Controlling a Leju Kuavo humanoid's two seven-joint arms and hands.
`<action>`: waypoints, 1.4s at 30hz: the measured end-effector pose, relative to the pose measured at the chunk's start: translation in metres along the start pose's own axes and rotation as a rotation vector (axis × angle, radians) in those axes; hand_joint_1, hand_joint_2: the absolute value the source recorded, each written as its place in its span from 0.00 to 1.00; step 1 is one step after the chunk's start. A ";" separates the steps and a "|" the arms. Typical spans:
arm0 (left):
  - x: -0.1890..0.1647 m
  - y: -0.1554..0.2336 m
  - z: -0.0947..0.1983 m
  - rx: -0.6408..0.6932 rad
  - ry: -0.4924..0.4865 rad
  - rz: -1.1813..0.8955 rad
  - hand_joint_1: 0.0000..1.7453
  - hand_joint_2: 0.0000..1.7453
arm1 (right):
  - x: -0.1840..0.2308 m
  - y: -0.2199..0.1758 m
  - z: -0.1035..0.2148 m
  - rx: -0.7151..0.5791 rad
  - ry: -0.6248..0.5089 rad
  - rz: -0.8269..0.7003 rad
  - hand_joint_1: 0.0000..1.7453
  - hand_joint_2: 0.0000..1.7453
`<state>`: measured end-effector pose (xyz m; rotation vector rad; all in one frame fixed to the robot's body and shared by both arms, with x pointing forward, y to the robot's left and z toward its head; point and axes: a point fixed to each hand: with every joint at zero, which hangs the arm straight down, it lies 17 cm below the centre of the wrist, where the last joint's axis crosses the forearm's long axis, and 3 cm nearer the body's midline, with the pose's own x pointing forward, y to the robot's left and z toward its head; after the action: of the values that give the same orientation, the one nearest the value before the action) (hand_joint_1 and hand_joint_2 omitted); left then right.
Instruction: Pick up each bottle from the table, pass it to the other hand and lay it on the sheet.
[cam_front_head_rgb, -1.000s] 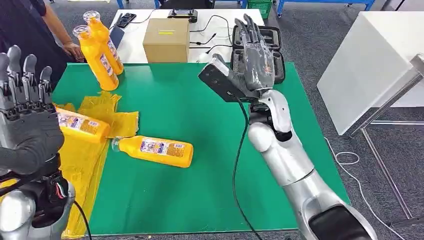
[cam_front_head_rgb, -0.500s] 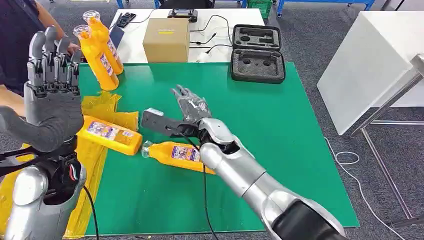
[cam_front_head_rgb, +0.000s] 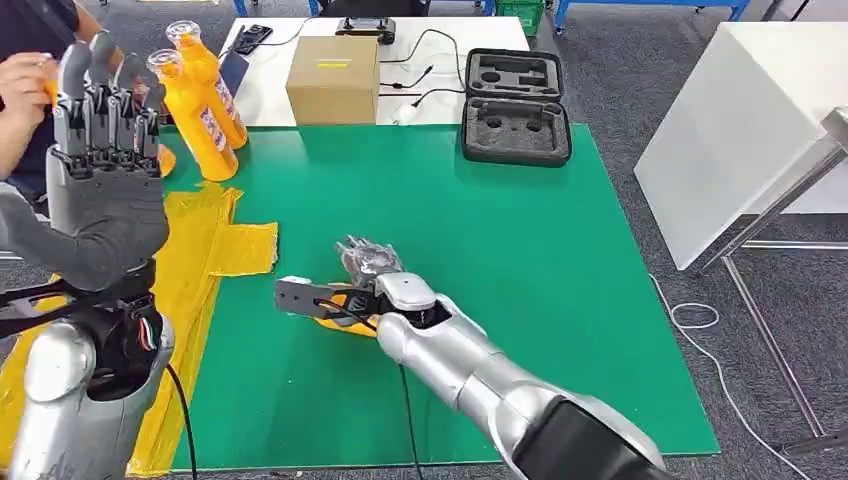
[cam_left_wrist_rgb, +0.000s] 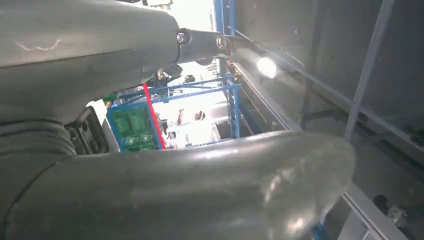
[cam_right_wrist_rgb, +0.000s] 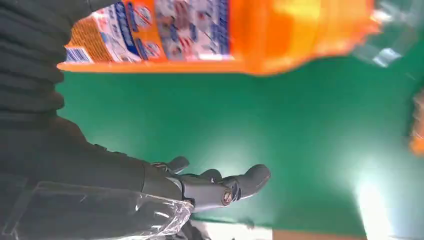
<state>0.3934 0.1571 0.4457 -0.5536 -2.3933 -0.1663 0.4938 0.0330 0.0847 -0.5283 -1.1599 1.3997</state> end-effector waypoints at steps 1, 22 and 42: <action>0.000 -0.001 0.000 -0.003 0.000 0.000 0.00 0.00 | -0.008 0.006 0.000 0.016 0.025 0.030 0.00 1.00; -0.004 0.000 -0.007 0.005 0.013 0.001 0.00 0.00 | -0.073 0.059 0.013 0.089 0.167 0.294 0.00 0.00; 0.004 0.026 0.002 0.090 -0.004 -0.059 0.00 0.00 | -0.074 0.043 0.020 -0.039 0.150 0.383 0.00 0.00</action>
<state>0.4012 0.1824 0.4461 -0.4419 -2.4093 -0.0832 0.4719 -0.0342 0.0333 -0.9034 -0.9996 1.6316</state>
